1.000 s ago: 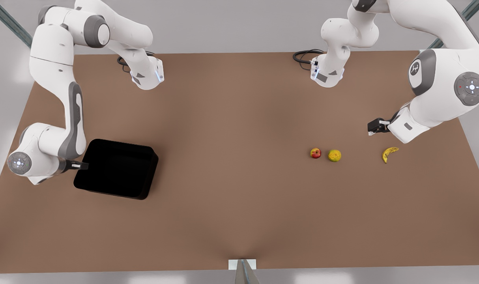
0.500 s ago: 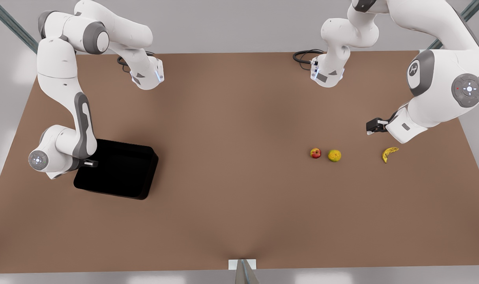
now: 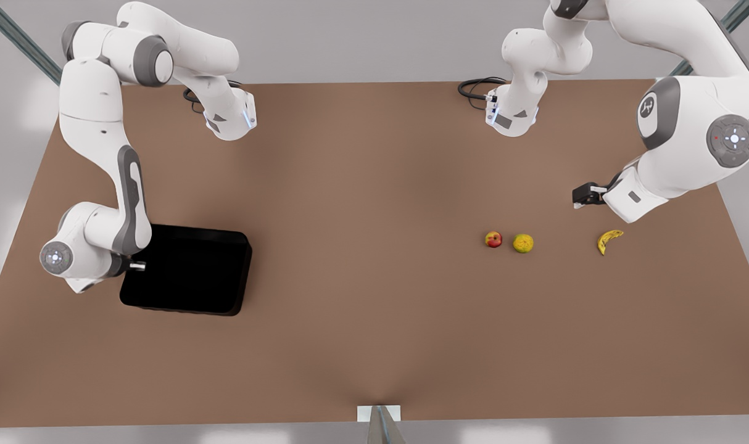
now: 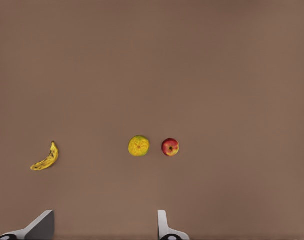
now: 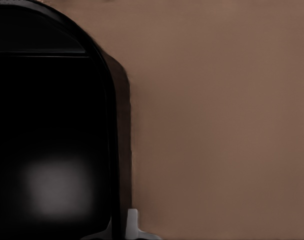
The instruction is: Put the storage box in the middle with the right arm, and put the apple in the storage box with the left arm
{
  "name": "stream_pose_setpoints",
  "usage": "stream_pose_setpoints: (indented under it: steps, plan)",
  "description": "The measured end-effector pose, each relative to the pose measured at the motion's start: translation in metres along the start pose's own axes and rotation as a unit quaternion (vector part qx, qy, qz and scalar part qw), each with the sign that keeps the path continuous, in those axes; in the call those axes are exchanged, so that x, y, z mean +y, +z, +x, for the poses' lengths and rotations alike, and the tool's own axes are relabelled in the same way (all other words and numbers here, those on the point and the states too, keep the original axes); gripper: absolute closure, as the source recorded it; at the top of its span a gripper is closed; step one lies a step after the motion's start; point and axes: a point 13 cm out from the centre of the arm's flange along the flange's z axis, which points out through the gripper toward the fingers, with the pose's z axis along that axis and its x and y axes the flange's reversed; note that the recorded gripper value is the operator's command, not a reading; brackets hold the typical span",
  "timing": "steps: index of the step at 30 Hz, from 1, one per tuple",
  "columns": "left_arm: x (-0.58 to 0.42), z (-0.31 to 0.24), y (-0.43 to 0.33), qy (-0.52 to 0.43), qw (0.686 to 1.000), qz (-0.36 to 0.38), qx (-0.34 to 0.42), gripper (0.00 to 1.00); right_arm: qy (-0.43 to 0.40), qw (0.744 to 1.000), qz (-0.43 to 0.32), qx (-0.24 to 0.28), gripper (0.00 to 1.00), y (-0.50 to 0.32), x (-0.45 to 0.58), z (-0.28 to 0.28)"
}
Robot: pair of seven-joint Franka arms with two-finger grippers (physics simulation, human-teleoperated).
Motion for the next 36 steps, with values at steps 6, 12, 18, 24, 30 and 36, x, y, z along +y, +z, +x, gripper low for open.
stream_pose_setpoints:
  steps: [6, 12, 18, 24, 30, 36]
  plan:
    - [0.000, 0.001, -0.001, 0.000, 1.000, 0.000, 0.001, 0.00, -0.071, 0.995, -0.008, -0.070, 0.79, -0.100, 0.085, -0.041]
    - [0.000, 0.003, 0.000, 0.000, 1.000, 0.001, 0.003, 0.00, -0.154, 0.980, -0.058, -0.116, 0.79, -0.161, 0.252, -0.056]
    - [0.000, 0.004, 0.003, 0.000, 1.000, 0.001, 0.012, 0.00, -0.210, 0.966, -0.100, -0.113, 0.79, -0.147, 0.449, -0.037]
    - [-0.001, 0.000, 0.018, -0.009, 0.999, 0.006, 0.032, 0.00, -0.199, 0.967, -0.121, -0.104, 0.79, -0.099, 0.546, -0.030]
    - [-0.047, 0.014, 0.081, 0.016, 0.998, 0.012, 0.058, 0.00, -0.159, 0.973, -0.130, -0.106, 0.00, -0.089, 0.559, -0.031]
    - [-0.114, 0.002, 0.183, 0.042, 0.997, 0.001, 0.062, 0.00, -0.099, 0.974, -0.153, -0.137, 0.00, -0.207, 0.494, -0.040]
